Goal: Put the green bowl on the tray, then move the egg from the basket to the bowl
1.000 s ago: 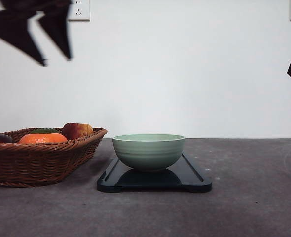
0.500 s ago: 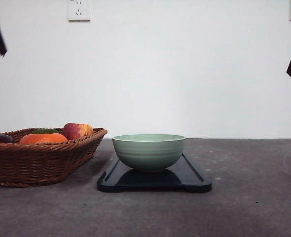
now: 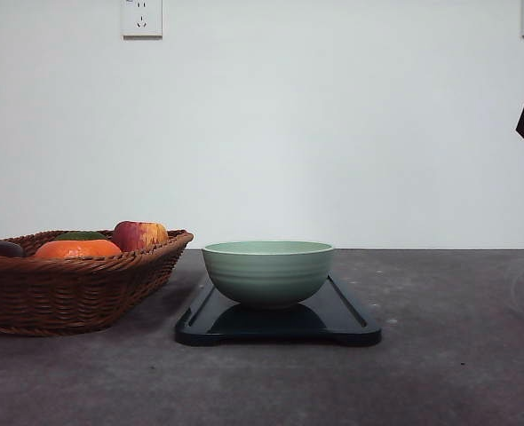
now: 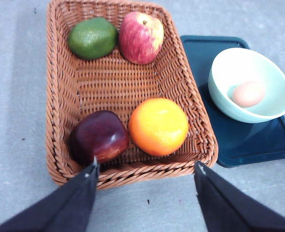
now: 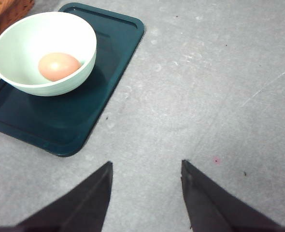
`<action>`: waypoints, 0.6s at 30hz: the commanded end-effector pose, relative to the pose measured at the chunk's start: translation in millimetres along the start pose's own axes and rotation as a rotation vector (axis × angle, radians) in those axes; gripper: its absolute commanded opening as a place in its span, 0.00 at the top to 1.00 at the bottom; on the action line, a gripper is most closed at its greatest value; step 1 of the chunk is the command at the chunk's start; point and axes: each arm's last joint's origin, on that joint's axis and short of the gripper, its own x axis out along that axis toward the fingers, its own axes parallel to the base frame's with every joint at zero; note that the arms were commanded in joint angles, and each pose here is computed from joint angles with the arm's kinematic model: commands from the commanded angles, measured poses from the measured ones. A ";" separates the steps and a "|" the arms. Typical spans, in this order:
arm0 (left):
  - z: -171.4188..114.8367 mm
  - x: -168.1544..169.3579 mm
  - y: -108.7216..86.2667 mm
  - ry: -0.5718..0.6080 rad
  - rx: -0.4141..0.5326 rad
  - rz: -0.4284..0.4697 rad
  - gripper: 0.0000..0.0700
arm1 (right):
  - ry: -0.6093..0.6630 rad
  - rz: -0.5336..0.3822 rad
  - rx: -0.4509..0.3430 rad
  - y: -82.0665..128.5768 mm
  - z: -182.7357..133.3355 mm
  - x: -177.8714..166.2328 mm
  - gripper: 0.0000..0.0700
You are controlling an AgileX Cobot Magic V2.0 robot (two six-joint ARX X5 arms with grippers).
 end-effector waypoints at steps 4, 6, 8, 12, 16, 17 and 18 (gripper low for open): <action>3.1 -2.7 -1.4 -0.028 -0.011 -0.014 1.00 | -0.021 0.009 0.008 1.0 3.4 -0.6 0.98; 3.1 -3.2 -1.4 -0.029 -0.011 -0.014 1.00 | -0.021 0.010 0.007 1.0 3.5 -0.7 0.98; 3.3 -3.5 -1.5 -0.034 -0.011 -0.015 1.00 | -0.022 0.004 0.007 0.9 3.5 -0.7 0.98; 3.4 -3.4 -1.5 -0.034 -0.011 -0.015 1.00 | -0.021 0.005 0.007 0.9 3.5 -0.7 0.98; 3.4 -3.4 -1.5 -0.034 -0.011 -0.015 1.00 | -0.021 0.004 0.007 0.9 3.5 -0.7 0.98; 3.4 -3.4 -1.5 -0.034 -0.011 -0.015 1.00 | -0.021 0.004 0.007 0.9 3.5 -0.7 0.98; 3.4 -3.4 -1.5 -0.034 -0.011 -0.015 1.00 | -0.021 0.004 0.007 0.9 3.5 -0.7 0.98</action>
